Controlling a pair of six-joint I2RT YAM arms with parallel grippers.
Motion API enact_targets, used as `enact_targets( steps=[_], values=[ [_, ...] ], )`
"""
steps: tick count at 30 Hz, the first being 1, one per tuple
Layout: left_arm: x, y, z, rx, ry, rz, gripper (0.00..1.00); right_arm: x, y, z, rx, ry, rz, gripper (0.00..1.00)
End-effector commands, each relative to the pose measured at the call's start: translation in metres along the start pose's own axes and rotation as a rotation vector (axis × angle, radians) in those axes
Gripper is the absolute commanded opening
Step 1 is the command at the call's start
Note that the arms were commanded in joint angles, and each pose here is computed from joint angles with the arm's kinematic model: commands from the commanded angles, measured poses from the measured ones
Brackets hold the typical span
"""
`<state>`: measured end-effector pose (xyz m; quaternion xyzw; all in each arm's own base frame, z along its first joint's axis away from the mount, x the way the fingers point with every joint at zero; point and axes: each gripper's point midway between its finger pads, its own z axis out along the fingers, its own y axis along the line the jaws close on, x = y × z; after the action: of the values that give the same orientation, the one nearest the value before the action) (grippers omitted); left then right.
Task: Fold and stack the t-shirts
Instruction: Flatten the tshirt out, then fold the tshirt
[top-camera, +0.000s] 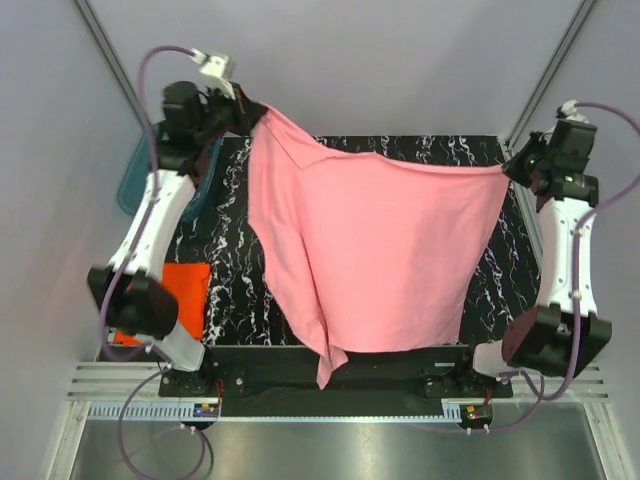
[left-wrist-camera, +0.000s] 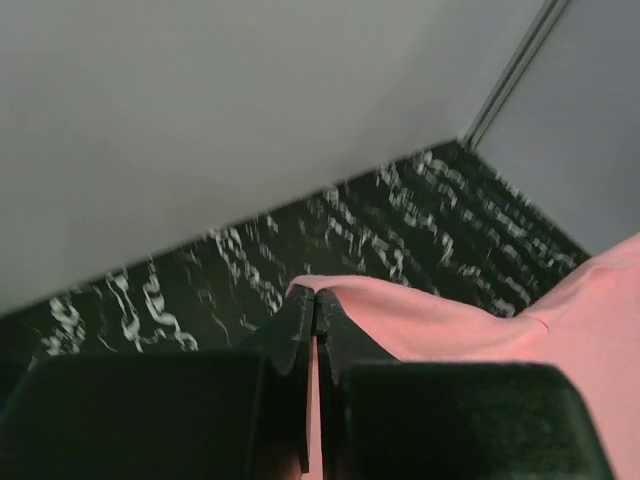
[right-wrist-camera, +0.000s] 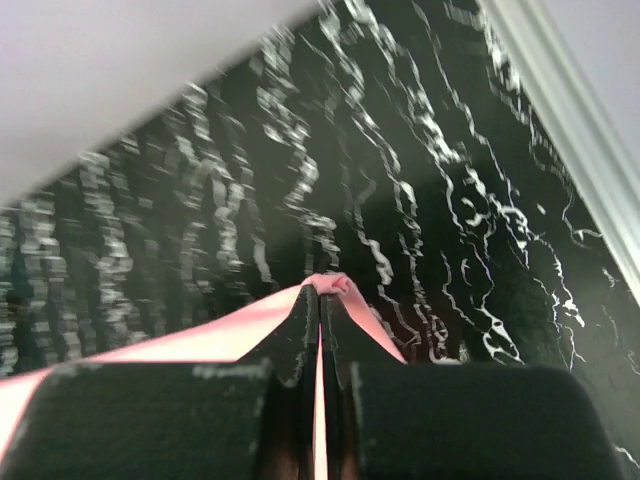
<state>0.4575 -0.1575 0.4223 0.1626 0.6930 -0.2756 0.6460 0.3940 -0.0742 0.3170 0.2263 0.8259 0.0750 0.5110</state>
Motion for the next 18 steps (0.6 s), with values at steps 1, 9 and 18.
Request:
enact_targets(
  steps=[1,9,18],
  values=[
    [0.072,0.037,0.064,0.047,0.085,-0.054,0.00,-0.011,-0.014,0.052,0.034,-0.056,-0.048,0.00],
    [0.164,0.108,0.175,0.040,0.124,-0.217,0.00,0.041,-0.092,0.218,0.229,0.195,-0.125,0.00],
    [0.204,0.100,0.188,0.067,0.136,-0.424,0.00,0.076,-0.105,0.269,0.203,0.315,-0.067,0.00]
  ],
)
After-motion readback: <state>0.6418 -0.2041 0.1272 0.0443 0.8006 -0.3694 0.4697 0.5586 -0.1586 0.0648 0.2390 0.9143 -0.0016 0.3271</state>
